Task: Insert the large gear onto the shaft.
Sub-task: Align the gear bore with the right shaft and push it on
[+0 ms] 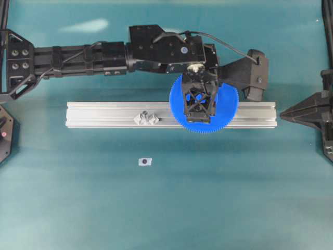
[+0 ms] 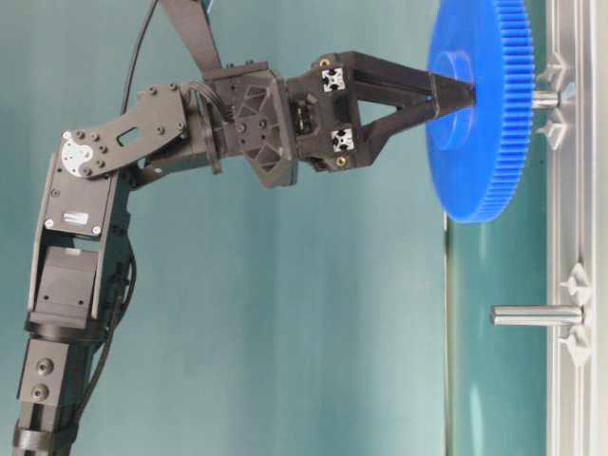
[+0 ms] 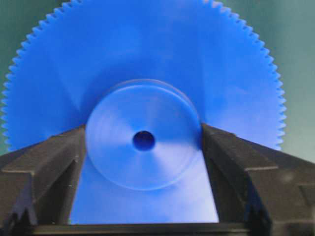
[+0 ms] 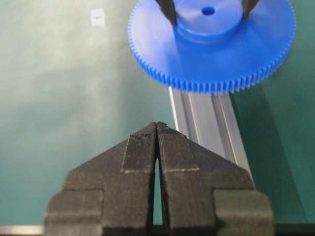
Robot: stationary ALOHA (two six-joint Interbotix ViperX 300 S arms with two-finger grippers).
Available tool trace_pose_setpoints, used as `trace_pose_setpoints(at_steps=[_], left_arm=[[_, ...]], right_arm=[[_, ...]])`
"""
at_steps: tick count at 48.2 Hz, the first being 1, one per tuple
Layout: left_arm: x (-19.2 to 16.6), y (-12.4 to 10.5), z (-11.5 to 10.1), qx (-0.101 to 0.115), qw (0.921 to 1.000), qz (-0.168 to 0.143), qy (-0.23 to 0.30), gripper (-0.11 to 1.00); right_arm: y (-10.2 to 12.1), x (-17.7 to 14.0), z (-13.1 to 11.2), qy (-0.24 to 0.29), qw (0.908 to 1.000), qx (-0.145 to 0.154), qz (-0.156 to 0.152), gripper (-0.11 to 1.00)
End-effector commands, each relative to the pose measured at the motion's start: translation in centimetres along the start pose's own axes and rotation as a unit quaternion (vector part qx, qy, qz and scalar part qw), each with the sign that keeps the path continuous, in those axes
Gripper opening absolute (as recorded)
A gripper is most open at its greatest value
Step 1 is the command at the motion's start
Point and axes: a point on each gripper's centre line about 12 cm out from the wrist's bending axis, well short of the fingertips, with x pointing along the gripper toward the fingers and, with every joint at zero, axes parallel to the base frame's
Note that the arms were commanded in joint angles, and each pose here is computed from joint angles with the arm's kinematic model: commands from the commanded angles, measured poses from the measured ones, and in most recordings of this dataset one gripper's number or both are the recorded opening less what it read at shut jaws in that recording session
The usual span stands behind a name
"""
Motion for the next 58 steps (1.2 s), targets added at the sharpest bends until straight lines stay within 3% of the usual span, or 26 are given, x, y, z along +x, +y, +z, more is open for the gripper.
trace_pose_setpoints(at_steps=[1, 11, 19, 58], left_arm=[[-1.7, 0.5, 0.3, -0.003, 0.9998, 0.007, -0.016, 0.77], [-1.8, 0.1, 0.5, -0.002, 0.9998, 0.006, -0.019, 0.77], [-2.1, -1.3, 1.2, 0.014, 0.9993, 0.006, -0.033, 0.77], [-2.4, -0.8, 1.8, 0.007, 0.9980, 0.014, -0.061, 0.77]], right_arm=[[0.0, 0.0, 0.3, -0.003, 1.0000, 0.008, -0.001, 0.03], [0.0, -0.1, 0.3, -0.006, 1.0000, 0.008, 0.000, 0.03], [0.0, -0.1, 0.3, -0.006, 1.0000, 0.008, 0.000, 0.03], [0.0, -0.1, 0.3, -0.006, 1.0000, 0.008, 0.000, 0.03]])
